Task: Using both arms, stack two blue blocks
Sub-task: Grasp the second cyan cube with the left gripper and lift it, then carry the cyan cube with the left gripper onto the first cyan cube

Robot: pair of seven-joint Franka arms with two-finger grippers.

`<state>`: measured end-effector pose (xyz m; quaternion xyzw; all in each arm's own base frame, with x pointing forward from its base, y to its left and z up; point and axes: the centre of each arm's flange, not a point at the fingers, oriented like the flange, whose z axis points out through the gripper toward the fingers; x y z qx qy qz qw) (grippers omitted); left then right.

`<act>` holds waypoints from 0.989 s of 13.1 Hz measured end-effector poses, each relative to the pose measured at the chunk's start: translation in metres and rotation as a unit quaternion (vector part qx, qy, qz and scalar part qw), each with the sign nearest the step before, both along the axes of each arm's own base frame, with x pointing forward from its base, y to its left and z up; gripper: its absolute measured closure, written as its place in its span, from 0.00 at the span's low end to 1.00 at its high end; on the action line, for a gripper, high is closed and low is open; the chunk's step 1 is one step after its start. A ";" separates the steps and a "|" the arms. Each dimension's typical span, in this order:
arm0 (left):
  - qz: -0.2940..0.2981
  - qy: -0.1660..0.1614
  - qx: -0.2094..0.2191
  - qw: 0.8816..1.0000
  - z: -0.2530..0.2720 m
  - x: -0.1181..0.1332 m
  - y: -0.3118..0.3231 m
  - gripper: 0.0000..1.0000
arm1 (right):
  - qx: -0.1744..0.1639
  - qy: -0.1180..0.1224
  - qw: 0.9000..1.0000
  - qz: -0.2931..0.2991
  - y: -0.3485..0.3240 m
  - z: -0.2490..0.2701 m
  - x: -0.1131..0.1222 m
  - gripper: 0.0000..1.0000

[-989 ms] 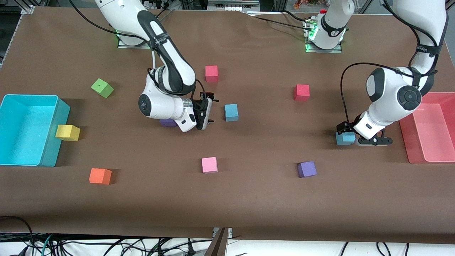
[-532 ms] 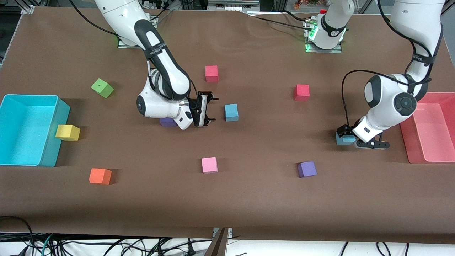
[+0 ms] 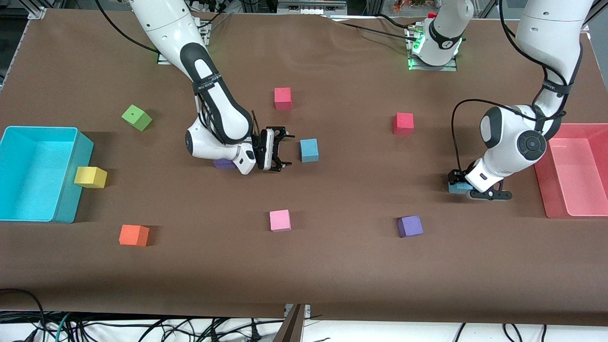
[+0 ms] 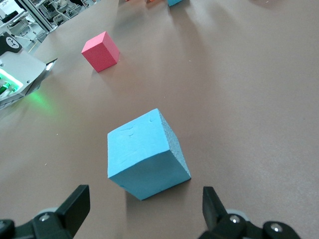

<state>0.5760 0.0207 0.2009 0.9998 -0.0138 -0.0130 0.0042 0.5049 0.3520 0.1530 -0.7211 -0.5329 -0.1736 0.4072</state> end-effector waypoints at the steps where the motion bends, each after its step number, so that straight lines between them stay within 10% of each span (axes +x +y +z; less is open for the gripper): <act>1: -0.003 -0.003 0.000 1.000 0.003 0.002 -0.001 0.44 | 0.000 -0.002 1.000 0.001 0.000 0.000 0.000 0.00; 6: -0.035 -0.018 -0.005 0.999 0.113 0.006 -0.071 0.44 | 0.019 -0.024 1.000 -0.001 -0.001 -0.010 -0.001 0.00; 13: 0.091 0.007 -0.093 0.991 0.210 -0.063 -0.306 0.48 | 0.020 -0.025 0.999 0.001 0.000 -0.014 -0.004 0.00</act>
